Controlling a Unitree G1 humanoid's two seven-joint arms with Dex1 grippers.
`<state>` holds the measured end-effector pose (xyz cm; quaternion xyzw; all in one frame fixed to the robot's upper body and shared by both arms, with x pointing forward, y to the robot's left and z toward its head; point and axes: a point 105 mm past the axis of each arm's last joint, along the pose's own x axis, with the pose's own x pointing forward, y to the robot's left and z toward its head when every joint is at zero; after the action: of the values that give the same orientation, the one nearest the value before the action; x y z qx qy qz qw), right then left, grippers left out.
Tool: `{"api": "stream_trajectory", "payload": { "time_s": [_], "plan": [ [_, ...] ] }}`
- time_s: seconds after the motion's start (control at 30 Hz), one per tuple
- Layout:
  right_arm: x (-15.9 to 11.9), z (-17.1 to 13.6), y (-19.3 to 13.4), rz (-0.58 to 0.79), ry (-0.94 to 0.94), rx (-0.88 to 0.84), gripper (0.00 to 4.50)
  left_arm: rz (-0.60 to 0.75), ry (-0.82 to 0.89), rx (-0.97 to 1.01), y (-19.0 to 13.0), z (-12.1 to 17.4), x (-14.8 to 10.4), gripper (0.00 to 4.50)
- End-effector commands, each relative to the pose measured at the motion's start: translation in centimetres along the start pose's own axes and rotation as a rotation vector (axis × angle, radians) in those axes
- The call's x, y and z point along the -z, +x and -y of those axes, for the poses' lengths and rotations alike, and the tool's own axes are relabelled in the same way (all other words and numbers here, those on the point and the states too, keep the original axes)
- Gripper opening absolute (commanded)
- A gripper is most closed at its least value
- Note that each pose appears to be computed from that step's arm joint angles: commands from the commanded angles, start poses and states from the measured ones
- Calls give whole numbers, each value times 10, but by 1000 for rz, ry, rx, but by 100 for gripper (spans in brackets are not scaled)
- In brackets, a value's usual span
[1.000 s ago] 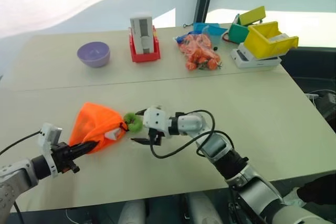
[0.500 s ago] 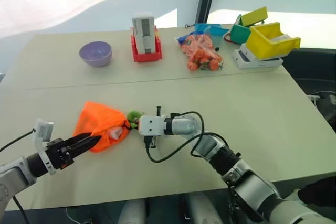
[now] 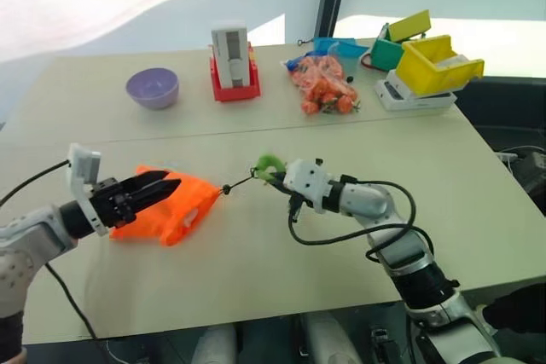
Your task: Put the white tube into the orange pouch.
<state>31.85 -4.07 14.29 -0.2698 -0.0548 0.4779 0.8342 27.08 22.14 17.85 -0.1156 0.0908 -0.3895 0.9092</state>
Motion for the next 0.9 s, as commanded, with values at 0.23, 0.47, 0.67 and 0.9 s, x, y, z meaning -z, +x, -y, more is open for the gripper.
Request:
{"api": "stream_trajectory", "payload": {
  "time_s": [0.23,0.47,0.67,0.9],
  "plan": [
    [-17,0,-3,53,16,18,0,-174,259,145,43,-4,13,447],
    [-21,-2,2,49,-30,-8,0,-303,373,337,70,-10,20,447],
    [-25,-1,4,59,-54,-8,0,-428,482,459,88,-16,28,447],
    [-28,0,3,68,-60,4,0,-480,534,531,99,-16,36,447]
  ]
}}
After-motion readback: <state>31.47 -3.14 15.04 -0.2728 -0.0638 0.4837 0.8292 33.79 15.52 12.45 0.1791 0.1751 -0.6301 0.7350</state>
